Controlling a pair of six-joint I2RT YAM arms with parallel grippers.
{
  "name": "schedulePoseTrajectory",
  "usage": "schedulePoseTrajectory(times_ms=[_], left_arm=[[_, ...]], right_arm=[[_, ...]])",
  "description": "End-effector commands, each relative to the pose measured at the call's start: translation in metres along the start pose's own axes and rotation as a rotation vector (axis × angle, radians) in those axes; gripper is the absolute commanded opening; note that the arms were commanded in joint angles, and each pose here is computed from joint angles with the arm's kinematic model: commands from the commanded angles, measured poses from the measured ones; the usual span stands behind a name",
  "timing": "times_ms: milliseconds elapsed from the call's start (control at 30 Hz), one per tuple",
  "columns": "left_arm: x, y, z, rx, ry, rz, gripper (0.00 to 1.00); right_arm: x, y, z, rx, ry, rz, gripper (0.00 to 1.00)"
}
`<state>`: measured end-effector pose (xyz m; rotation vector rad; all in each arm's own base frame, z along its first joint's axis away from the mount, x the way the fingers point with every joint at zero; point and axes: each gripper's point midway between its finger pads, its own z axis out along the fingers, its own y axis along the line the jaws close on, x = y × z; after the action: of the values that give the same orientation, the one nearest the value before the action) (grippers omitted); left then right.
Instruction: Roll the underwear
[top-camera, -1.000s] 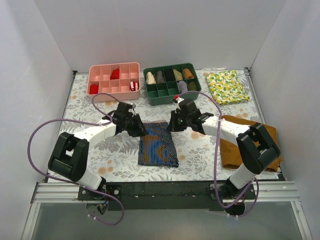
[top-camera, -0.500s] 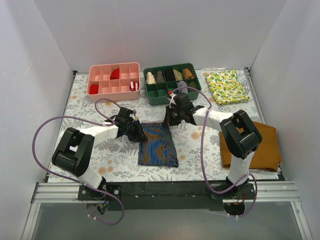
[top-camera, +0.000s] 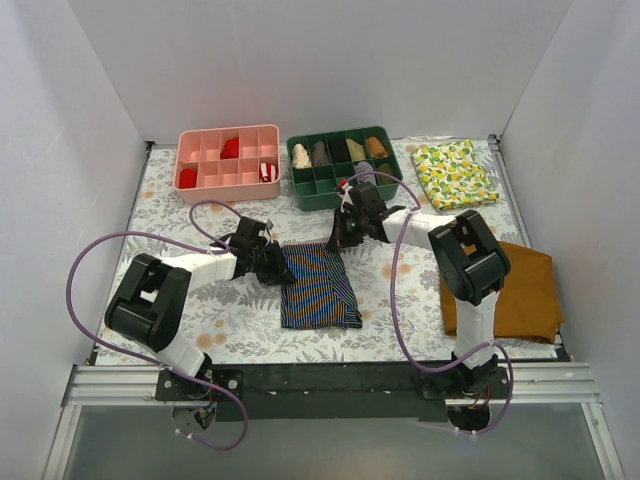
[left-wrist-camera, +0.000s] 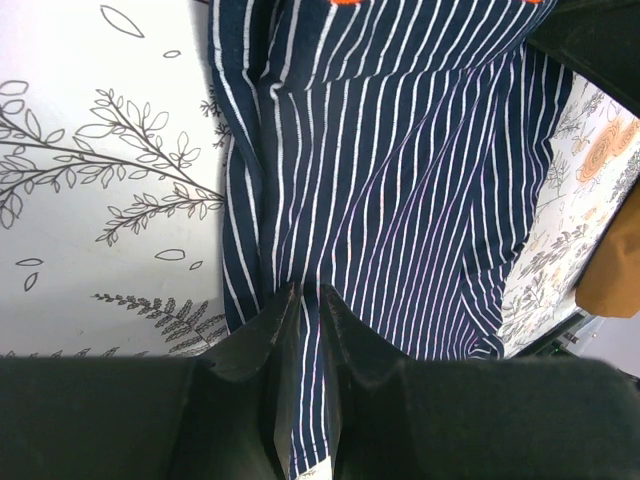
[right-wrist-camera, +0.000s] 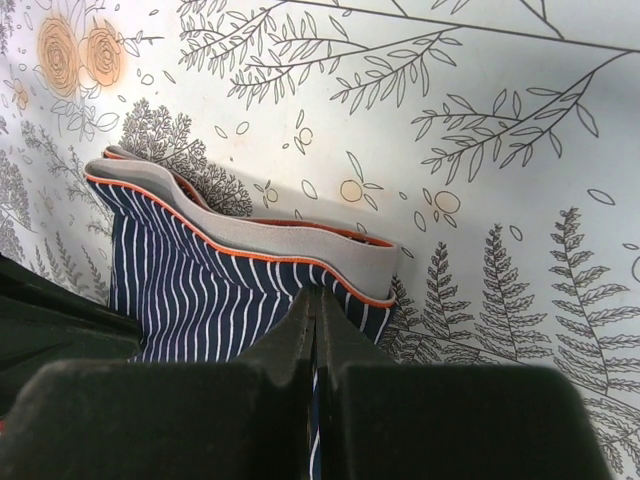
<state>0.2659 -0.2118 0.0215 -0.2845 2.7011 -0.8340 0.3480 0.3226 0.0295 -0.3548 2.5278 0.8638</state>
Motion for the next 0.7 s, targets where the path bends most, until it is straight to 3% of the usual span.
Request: schedulePoseTrajectory(times_ms=[0, 233, 667], left_arm=[[0.009, 0.019, 0.002, -0.067, 0.007, 0.009, 0.14], [0.002, 0.012, -0.003, -0.054, -0.016, 0.016, 0.14], [-0.005, 0.004, -0.01, -0.048, -0.037, 0.021, 0.15]], right_arm=[[-0.025, 0.023, -0.021, -0.067, -0.096, -0.071, 0.01], [-0.049, 0.064, -0.043, -0.207, -0.148, -0.132, 0.02], [-0.025, 0.073, -0.01, -0.23, -0.056, -0.101, 0.01]])
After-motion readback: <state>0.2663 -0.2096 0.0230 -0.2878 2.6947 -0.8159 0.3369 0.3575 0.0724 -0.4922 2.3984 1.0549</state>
